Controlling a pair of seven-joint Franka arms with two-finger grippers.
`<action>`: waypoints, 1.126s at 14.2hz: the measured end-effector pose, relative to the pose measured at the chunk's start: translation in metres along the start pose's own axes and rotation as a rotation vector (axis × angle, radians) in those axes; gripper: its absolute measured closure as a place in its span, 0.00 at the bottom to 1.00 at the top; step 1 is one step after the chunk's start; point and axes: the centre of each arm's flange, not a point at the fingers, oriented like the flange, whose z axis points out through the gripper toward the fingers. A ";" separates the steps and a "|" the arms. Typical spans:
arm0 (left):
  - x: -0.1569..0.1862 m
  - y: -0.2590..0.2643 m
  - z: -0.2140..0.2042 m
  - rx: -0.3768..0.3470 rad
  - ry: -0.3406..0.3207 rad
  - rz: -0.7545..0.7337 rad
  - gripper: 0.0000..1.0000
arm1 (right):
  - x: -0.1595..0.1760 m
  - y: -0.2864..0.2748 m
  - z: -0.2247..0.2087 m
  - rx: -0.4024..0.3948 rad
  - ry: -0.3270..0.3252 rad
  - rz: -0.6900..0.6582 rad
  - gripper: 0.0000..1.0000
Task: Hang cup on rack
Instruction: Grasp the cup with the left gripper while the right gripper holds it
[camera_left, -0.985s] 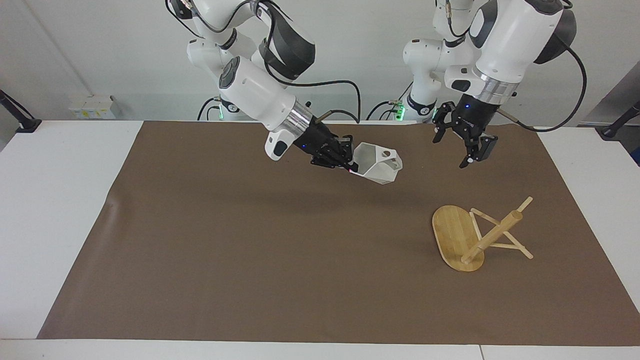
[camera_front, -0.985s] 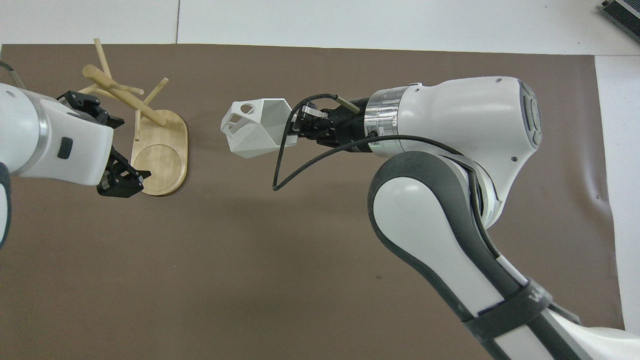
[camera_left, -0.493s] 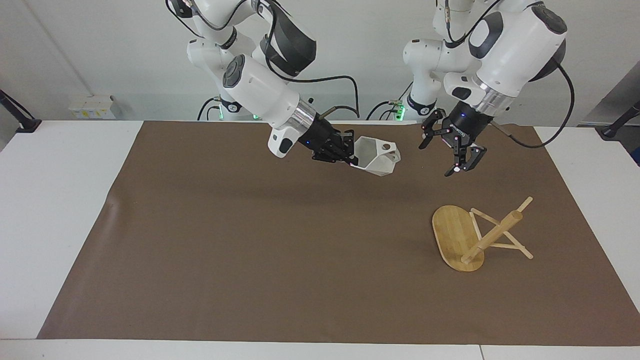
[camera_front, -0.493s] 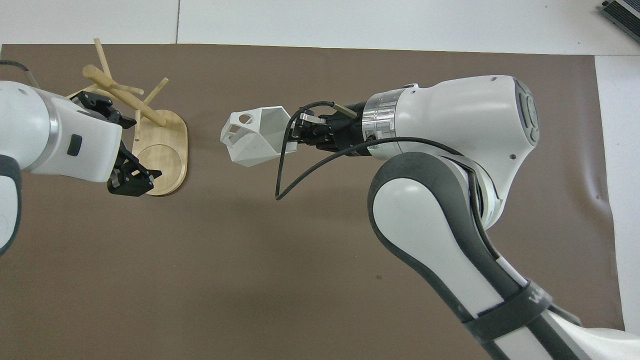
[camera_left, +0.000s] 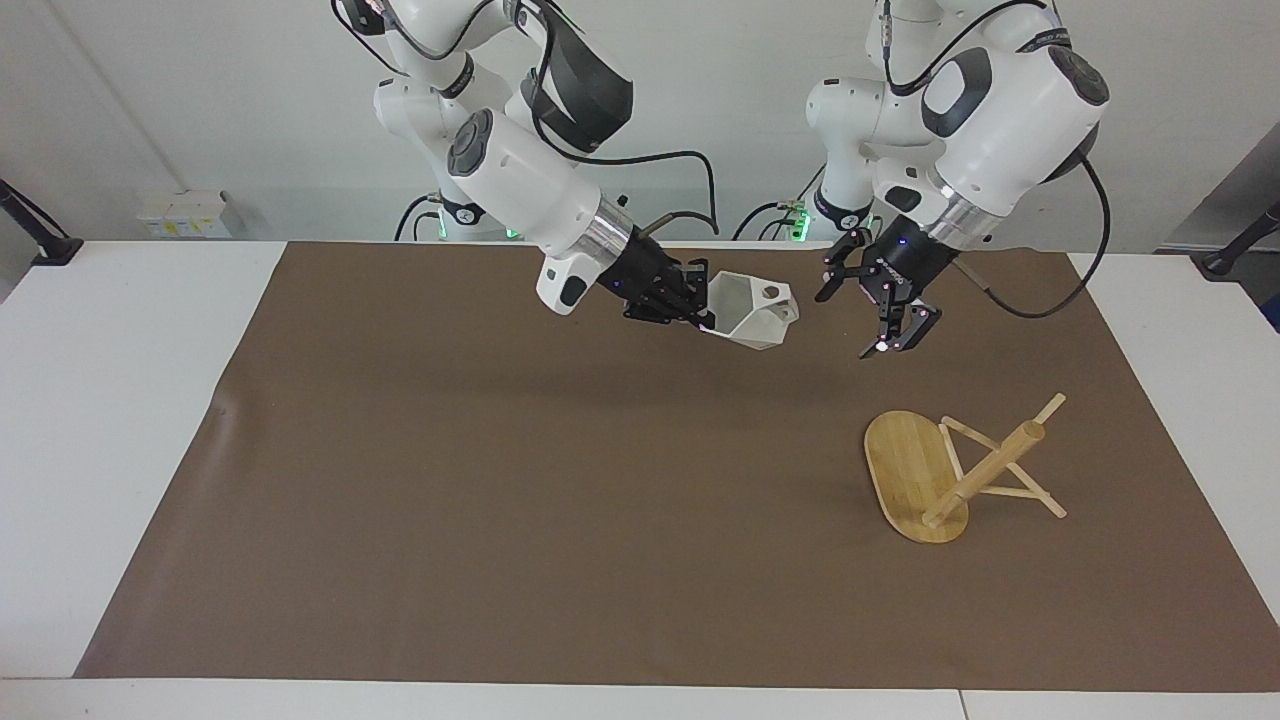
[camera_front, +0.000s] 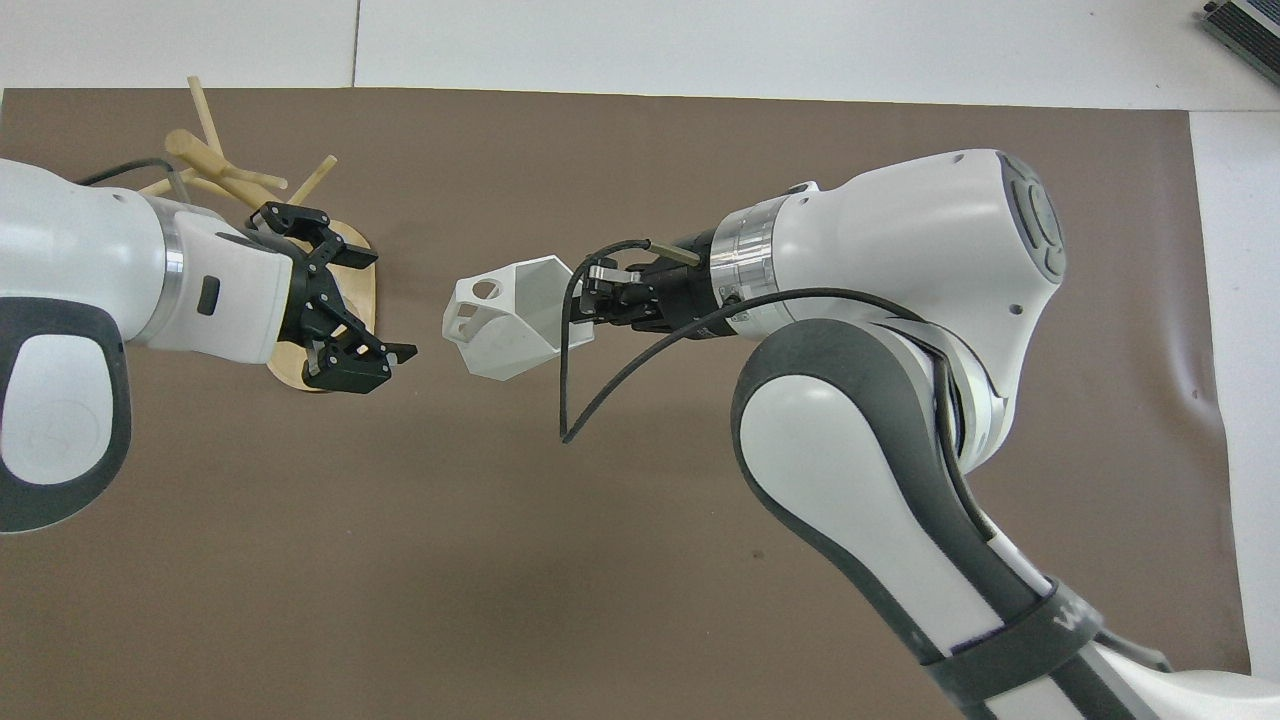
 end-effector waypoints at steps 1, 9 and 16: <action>0.000 0.003 0.004 -0.008 0.020 0.003 0.00 | 0.000 0.000 0.000 0.000 0.000 0.000 0.96; -0.006 0.008 0.035 -0.042 0.147 0.066 0.00 | 0.001 -0.001 -0.002 0.004 0.013 0.000 0.96; -0.001 0.010 0.048 -0.079 0.221 0.059 0.00 | 0.009 -0.005 -0.010 0.076 0.079 0.037 0.96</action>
